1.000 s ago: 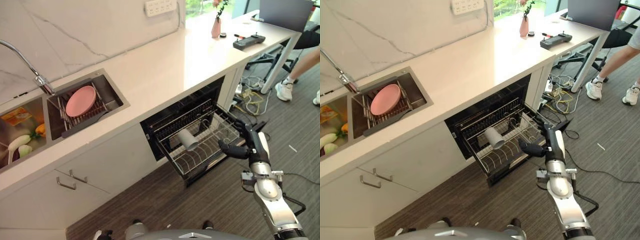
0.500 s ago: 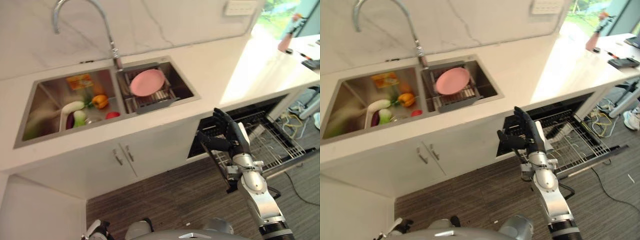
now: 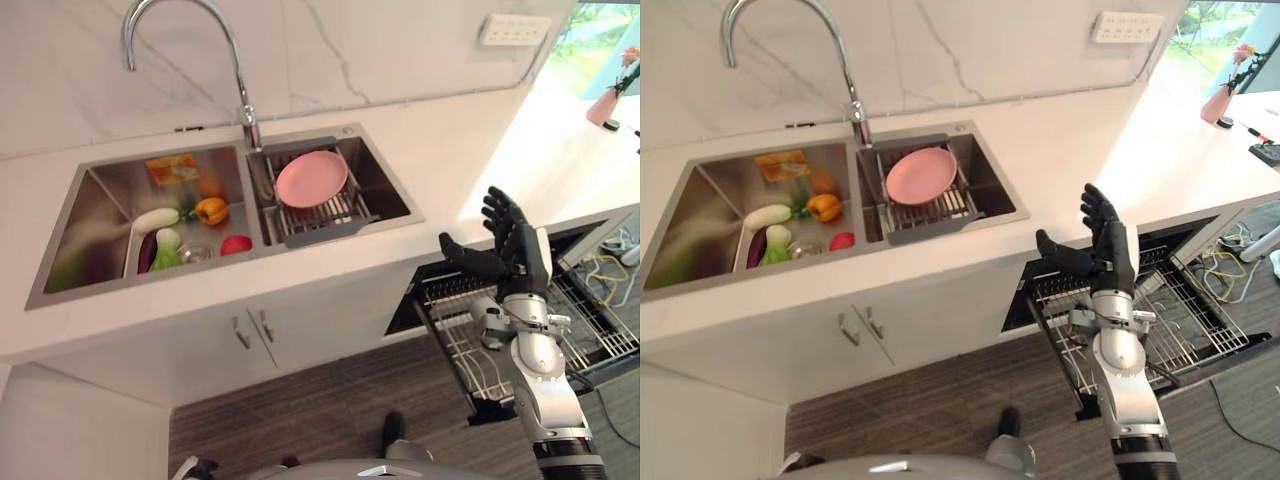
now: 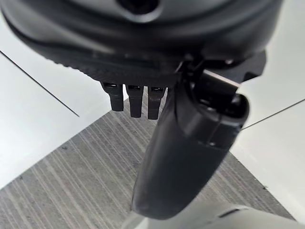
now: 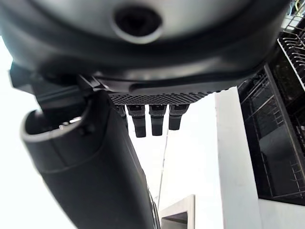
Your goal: Place the dishes in the dishwasher.
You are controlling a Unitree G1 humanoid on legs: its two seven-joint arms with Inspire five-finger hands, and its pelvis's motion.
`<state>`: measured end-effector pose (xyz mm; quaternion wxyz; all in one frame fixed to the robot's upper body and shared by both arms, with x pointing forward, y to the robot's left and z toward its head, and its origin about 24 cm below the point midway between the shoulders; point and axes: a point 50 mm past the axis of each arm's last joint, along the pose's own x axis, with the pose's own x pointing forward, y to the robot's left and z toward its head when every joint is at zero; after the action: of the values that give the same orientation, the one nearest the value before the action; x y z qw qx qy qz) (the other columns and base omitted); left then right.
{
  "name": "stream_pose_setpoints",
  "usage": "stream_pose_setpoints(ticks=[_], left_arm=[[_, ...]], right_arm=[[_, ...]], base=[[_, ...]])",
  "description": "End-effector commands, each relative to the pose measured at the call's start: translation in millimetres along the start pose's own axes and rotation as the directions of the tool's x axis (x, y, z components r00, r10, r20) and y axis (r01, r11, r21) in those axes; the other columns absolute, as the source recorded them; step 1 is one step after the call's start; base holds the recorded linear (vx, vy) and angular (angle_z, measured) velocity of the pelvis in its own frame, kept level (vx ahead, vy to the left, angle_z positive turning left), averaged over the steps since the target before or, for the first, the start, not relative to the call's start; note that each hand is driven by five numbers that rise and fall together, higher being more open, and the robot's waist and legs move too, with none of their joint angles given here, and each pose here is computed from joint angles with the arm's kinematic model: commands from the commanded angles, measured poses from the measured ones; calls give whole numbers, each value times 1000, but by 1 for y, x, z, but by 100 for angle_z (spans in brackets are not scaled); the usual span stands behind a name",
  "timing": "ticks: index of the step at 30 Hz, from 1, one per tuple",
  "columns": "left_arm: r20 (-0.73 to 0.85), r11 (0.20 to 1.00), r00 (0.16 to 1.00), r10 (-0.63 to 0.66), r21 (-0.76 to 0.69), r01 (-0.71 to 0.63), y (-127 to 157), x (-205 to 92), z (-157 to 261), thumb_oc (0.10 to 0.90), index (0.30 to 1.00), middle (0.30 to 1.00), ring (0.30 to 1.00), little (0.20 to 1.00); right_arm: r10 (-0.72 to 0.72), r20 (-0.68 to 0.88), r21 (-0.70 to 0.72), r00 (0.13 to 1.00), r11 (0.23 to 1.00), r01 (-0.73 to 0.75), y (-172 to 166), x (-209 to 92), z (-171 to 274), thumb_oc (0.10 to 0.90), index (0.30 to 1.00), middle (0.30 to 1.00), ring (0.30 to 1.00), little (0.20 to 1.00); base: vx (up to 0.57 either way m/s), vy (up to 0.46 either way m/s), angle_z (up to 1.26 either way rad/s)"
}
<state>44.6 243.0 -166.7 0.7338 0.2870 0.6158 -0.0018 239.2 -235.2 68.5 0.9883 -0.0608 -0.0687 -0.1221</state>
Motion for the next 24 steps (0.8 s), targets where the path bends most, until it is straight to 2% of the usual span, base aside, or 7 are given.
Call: stream_pose_setpoints(ticks=[1, 5, 10, 15, 17, 24], left_arm=[[-5, 998, 999, 47, -50, -47, 17, 3, 1, 800, 900, 900, 900, 900], [-36, 993, 998, 42, -105, -46, 13, 2, -6, 800, 900, 900, 900, 900], [-14, 987, 997, 80, -142, -81, 17, 2, 3, 800, 900, 900, 900, 900], [-58, 989, 997, 51, -137, -59, 7, 0, -13, 800, 900, 900, 900, 900], [-93, 980, 995, 35, -194, -53, 3, -2, -20, 800, 900, 900, 900, 900], [-109, 974, 993, 33, -220, -56, 7, -1, -23, 800, 900, 900, 900, 900]], right_arm=[[91, 287, 47, 954, 993, -108, 5, 18, 59, 800, 900, 900, 900, 900], [148, 266, 58, 953, 984, -169, 11, 15, 56, 800, 900, 900, 900, 900], [120, 268, 24, 956, 991, -132, 0, 14, 57, 800, 900, 900, 900, 900], [41, 262, 9, 964, 999, -45, -11, 15, 54, 800, 900, 900, 900, 900], [43, 246, -8, 968, 999, -42, -11, 15, 50, 800, 900, 900, 900, 900], [78, 183, -3, 980, 997, -78, 0, 11, 36, 800, 900, 900, 900, 900]], base=[[246, -234, -4], [171, -230, -2], [46, -111, 11], [119, 103, 38], [50, 203, 6], [62, 233, -4]])
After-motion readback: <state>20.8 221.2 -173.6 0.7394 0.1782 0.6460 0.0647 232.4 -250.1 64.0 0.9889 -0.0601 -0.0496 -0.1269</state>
